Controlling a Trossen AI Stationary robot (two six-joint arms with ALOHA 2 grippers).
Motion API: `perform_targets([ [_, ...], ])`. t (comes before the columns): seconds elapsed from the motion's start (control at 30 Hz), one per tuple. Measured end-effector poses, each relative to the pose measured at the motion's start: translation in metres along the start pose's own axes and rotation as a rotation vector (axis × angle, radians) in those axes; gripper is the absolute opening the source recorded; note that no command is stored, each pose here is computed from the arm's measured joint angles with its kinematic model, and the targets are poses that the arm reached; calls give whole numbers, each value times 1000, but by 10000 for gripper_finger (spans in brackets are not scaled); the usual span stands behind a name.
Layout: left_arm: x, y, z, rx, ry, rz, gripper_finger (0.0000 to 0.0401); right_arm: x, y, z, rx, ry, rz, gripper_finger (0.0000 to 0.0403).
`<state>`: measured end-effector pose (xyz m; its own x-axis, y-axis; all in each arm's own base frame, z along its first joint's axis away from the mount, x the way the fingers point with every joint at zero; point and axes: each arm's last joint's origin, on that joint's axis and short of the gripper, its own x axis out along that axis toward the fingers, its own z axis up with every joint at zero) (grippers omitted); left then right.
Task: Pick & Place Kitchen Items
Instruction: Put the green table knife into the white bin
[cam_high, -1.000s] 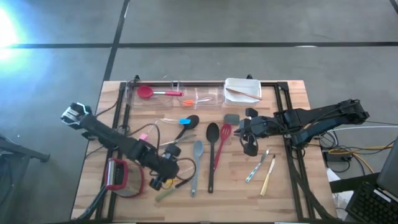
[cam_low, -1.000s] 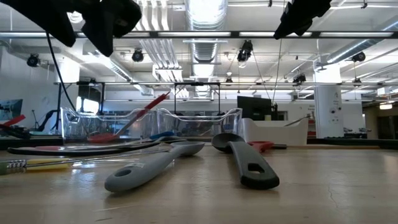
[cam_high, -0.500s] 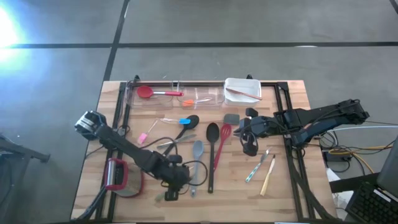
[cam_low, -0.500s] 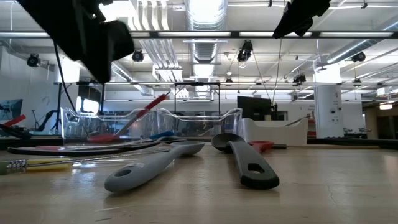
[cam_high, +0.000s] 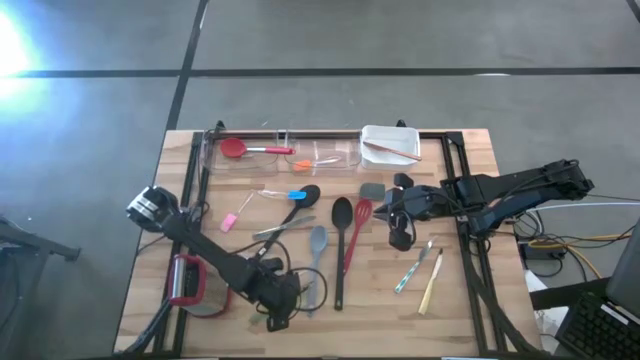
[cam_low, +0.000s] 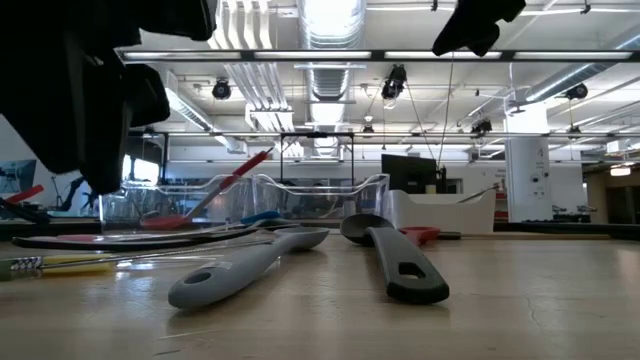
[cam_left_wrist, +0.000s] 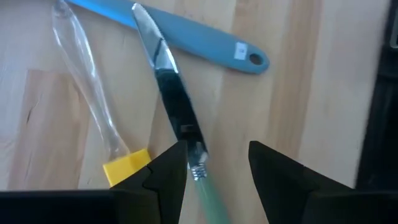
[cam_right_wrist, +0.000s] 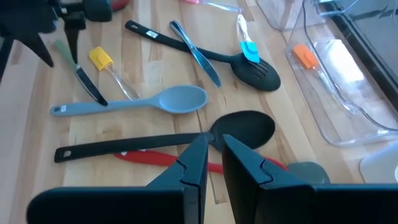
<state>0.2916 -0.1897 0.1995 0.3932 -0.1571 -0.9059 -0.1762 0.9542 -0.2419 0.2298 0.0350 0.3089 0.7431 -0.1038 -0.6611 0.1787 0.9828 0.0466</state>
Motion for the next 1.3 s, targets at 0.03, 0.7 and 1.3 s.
perform_targets([
  [0.03,2,0,0,0,1,7,177,0,0,1,-1,-5,1,43],
  [0.7,36,5,-4,17,24,119,177,0,0,1,-4,-15,5,43],
  [1.3,50,5,-2,41,5,118,112,0,0,1,-4,-15,5,43],
])
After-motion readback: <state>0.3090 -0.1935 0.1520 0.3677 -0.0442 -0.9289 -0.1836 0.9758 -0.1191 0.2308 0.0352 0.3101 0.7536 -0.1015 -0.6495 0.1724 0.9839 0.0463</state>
